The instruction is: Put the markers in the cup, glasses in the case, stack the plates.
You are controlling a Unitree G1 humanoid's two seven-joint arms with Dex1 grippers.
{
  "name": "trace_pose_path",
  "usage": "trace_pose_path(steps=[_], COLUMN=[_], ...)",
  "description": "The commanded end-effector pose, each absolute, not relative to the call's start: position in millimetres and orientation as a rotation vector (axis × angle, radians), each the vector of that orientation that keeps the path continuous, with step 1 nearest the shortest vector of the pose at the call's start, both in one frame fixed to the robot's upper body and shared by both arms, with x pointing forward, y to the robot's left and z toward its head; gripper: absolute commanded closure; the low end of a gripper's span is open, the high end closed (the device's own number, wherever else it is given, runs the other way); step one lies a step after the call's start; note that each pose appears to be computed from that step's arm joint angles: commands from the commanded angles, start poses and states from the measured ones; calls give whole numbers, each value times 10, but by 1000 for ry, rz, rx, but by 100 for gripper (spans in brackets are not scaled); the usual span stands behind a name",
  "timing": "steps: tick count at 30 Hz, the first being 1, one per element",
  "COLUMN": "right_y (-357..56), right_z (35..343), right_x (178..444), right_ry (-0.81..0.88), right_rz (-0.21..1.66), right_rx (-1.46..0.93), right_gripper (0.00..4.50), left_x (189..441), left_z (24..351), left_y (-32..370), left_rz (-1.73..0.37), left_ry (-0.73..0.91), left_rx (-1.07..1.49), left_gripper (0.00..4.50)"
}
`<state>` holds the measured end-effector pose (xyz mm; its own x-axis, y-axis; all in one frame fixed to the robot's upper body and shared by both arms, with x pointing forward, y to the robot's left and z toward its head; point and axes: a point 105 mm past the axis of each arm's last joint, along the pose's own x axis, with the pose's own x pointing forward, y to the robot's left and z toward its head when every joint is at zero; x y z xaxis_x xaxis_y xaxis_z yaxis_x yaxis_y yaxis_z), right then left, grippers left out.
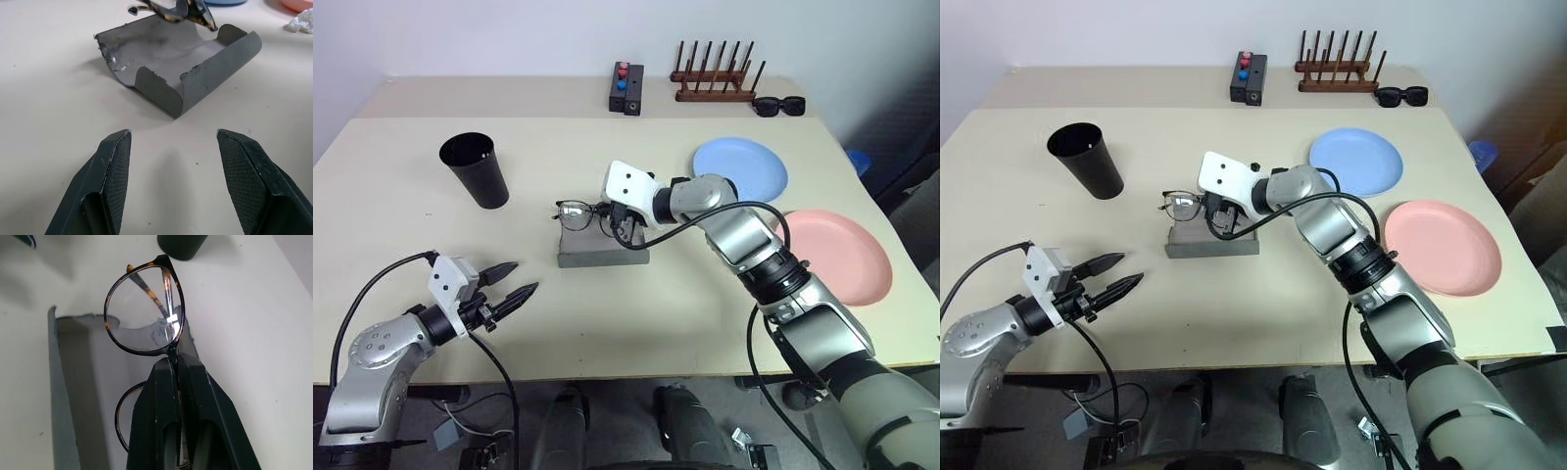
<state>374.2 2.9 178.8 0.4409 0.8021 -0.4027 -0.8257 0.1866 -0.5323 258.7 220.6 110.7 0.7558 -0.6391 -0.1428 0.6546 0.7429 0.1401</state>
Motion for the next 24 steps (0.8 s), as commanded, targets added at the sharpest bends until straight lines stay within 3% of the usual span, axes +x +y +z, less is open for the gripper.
trace_pose_path(steps=[1,10,20,24], right_y=[-32,-213,-139,-127], right_z=[1800,1642,1609,1639], right_x=[3720,3604,3599,3606], right_ry=[5,78,88,78], right_rz=[1160,1192,1185,1177], right_rx=[-835,-886,-848,-826], right_gripper=[447,447,447,308], left_x=[2548,2579,2622,2611], left_z=[1213,1257,1206,1171], left_y=[2224,2239,2271,2287], left_rz=[-696,-684,-686,-679], left_ry=[41,37,39,41], left_rx=[199,205,211,208], left_gripper=[164,164,164,164])
